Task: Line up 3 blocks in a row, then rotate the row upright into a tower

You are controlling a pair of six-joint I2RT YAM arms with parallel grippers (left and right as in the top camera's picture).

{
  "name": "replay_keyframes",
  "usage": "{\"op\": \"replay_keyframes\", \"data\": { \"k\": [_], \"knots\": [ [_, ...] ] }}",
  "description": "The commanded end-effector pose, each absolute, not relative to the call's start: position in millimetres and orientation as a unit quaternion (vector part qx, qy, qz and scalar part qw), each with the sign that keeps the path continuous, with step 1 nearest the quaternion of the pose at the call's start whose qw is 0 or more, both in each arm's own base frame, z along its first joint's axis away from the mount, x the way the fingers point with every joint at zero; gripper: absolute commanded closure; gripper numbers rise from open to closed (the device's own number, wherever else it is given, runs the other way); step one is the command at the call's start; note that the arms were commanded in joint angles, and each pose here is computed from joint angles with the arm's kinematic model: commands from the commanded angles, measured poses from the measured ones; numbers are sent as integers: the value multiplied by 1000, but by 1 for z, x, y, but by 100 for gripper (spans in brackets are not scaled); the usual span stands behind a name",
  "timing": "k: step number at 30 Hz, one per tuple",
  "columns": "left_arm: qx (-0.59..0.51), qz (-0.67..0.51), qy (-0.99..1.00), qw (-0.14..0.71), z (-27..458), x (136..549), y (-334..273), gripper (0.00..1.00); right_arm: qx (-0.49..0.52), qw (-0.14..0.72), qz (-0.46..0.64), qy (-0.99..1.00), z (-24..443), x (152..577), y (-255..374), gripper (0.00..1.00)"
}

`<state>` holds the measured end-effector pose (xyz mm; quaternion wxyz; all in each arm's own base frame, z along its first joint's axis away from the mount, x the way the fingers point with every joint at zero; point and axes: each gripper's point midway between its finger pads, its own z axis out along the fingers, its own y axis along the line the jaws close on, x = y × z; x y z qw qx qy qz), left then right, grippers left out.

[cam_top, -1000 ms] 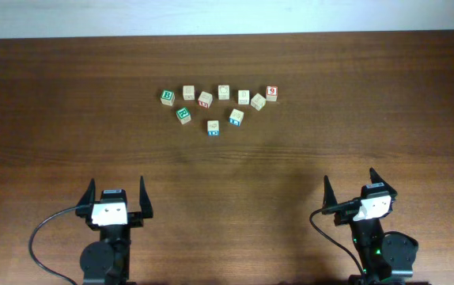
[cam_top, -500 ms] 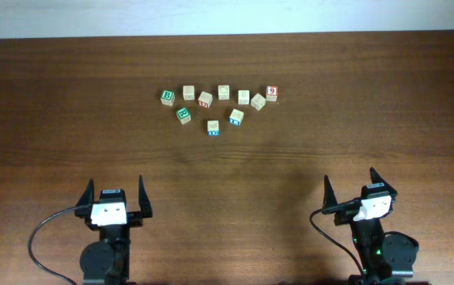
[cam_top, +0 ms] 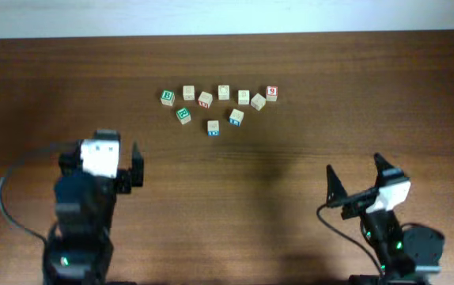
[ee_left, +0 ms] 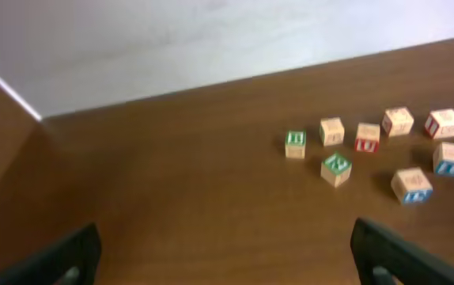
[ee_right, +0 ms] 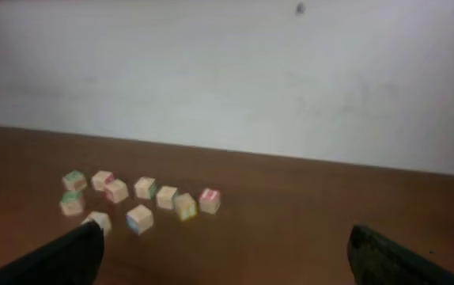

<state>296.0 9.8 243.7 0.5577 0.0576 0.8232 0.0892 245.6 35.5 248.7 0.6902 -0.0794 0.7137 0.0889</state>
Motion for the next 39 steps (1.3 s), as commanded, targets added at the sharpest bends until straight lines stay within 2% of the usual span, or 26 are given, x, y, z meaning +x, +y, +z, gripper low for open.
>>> {"op": "replay_keyframes", "data": {
  "k": [1,7,9,12,17,20,25,28,32,39],
  "knots": [
    [93,75,854,507,271,329,-1,1,-94,649,135,743,288,262,48,2],
    [128,12,884,450,294,369,-25,1,-88,501,205,836,320,317,61,2],
    [145,-26,888,435,296,372,-38,1,-73,425,230,872,322,338,64,2],
    [165,-82,900,394,281,362,-57,1,-43,335,252,907,309,369,64,2],
    [165,-109,918,342,264,341,-63,1,-31,237,299,924,257,386,81,2],
    [157,-114,921,337,262,340,-63,1,-42,210,266,940,227,399,110,2],
    [-30,-62,951,301,236,359,-27,1,21,209,158,965,198,424,146,8],
    [-76,-21,961,266,209,368,-10,1,34,221,171,959,180,448,175,9],
    [-78,-11,969,233,187,372,-8,1,57,224,172,958,152,470,183,12],
    [-78,-11,969,233,186,373,-8,1,75,192,169,964,89,486,199,12]
  ]
}}
